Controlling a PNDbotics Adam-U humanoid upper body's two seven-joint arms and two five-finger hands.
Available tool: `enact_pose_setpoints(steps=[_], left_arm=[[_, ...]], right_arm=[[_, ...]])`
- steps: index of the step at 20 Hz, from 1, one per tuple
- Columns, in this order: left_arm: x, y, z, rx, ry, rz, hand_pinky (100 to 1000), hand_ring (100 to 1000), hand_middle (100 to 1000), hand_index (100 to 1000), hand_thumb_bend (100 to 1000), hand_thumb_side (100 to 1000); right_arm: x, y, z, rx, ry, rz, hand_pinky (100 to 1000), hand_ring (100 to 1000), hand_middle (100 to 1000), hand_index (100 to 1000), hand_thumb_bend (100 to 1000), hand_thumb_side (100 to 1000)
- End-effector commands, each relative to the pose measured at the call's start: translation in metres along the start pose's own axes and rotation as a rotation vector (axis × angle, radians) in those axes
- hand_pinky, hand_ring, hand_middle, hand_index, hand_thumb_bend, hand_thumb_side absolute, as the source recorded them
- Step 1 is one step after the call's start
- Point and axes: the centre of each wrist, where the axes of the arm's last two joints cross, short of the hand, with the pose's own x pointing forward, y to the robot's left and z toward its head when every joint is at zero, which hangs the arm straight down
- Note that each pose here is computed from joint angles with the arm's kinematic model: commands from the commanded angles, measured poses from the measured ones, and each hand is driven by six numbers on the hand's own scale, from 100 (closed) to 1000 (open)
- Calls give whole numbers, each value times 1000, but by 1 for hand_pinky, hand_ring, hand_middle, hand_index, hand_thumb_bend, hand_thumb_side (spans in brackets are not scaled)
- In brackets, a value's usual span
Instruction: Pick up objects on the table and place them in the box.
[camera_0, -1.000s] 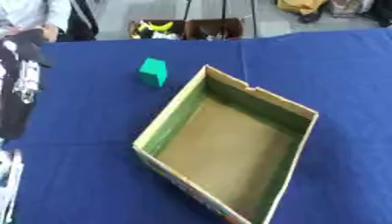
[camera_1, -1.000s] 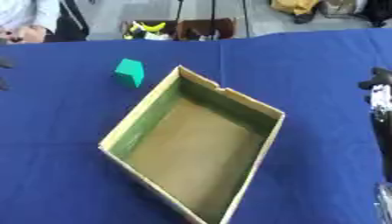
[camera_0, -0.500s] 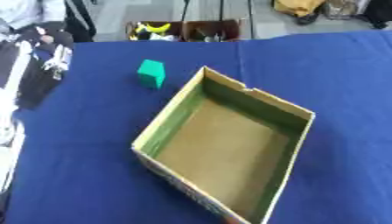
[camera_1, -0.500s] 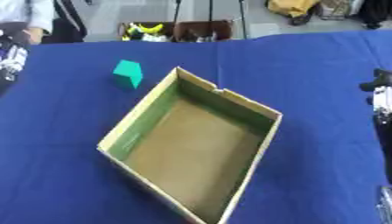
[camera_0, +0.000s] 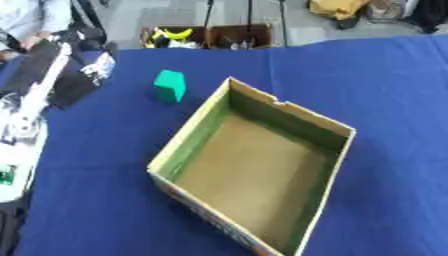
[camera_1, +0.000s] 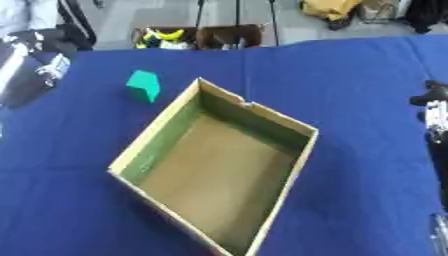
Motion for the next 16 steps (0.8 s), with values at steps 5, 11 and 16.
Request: enact_pose_setpoints(steps=[5, 11, 16], left_arm=[[-4, 13, -31, -133, -27, -169, 406, 665, 862, 985, 344, 938], [-9, 20, -48, -258, -71, -222, 454, 710, 914, 1000, 346, 849], [-10, 31, -57, -344, -72, -253, 488, 737, 946, 1000, 241, 728]], right_arm=[[4, 0, -2, 26, -24, 2, 825, 844, 639, 830, 100, 809], [5, 2, -3, 43, -29, -1, 825, 844, 639, 829, 100, 810], [6, 3, -4, 55, -33, -2, 825, 844, 639, 829, 100, 810]])
